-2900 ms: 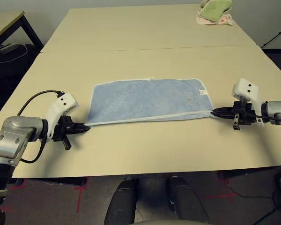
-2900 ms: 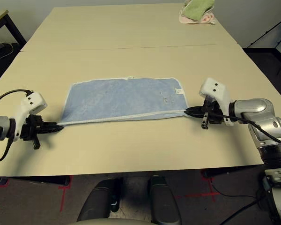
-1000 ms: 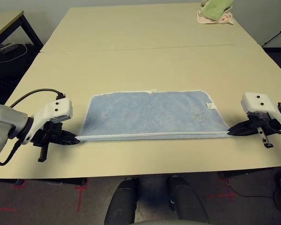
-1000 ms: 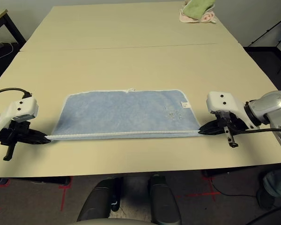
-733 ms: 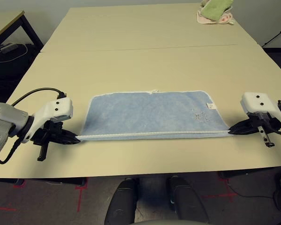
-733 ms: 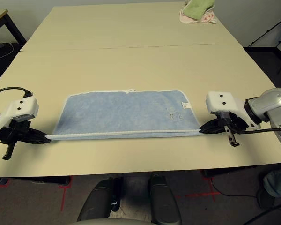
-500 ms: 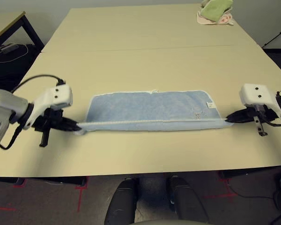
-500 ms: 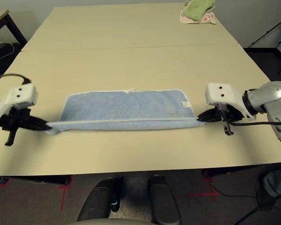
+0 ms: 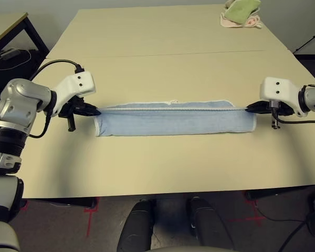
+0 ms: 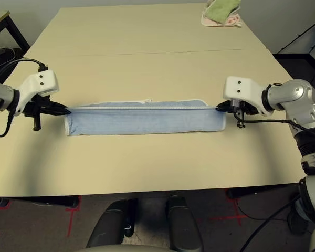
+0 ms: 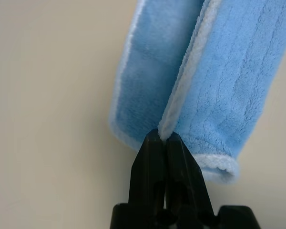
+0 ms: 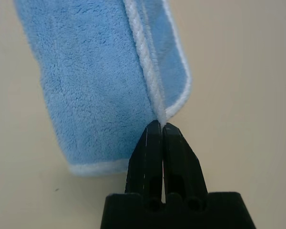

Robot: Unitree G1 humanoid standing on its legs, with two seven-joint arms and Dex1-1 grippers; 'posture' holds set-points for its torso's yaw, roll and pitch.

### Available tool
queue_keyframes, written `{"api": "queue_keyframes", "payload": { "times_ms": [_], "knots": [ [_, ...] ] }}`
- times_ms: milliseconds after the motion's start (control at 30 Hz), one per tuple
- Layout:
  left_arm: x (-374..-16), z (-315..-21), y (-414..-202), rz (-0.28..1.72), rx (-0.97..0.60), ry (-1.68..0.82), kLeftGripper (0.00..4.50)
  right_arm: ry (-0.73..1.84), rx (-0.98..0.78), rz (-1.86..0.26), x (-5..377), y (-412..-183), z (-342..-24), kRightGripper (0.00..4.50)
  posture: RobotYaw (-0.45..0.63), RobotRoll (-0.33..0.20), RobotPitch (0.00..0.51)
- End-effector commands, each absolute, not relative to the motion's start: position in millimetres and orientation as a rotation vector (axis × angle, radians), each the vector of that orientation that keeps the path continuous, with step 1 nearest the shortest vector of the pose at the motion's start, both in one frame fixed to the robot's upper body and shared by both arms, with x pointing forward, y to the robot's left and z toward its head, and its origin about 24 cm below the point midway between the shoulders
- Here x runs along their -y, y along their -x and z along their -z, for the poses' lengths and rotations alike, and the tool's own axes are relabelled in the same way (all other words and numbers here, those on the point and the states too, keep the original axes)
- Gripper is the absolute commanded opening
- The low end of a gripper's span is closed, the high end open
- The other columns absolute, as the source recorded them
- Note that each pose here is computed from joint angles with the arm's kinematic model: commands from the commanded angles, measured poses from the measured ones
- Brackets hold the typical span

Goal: Fold the towel and set it aside.

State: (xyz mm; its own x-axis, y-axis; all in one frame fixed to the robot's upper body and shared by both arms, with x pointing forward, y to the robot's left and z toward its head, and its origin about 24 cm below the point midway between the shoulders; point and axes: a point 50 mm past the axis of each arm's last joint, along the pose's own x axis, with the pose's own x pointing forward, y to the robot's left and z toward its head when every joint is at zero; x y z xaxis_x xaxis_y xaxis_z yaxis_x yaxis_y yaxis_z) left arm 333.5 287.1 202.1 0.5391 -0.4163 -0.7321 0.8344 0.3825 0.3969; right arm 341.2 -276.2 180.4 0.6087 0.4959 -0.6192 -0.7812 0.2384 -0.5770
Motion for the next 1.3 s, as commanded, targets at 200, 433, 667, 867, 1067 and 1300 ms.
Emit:
{"api": "queue_keyframes", "payload": {
  "times_ms": [200,433,667,867,1067,1300],
  "knots": [
    [-313,-202,-339,0.656,-0.624,-0.860,0.04,1.028,-0.381,-0.733,295,-349,-180,0.00,0.03,0.000,0.113],
    [-313,-196,-341,0.633,-0.636,-0.855,0.04,1.056,-0.380,-0.710,288,-357,-175,0.00,0.03,0.000,0.116],
    [-311,-177,-346,0.603,-0.654,-0.840,0.04,1.056,-0.449,-0.747,276,-360,-158,0.00,0.04,0.000,0.117],
    [-304,-163,-352,0.603,-0.661,-0.833,0.04,1.079,-0.489,-0.714,277,-362,-153,0.00,0.03,0.000,0.118],
    [-300,-156,-355,0.605,-0.656,-0.834,0.04,1.093,-0.486,-0.669,280,-364,-155,0.00,0.03,0.000,0.119],
    [-302,-156,-356,0.584,-0.659,-0.839,0.24,1.093,-0.453,-0.662,276,-367,-156,0.26,0.03,0.000,0.118]
  ]
}}
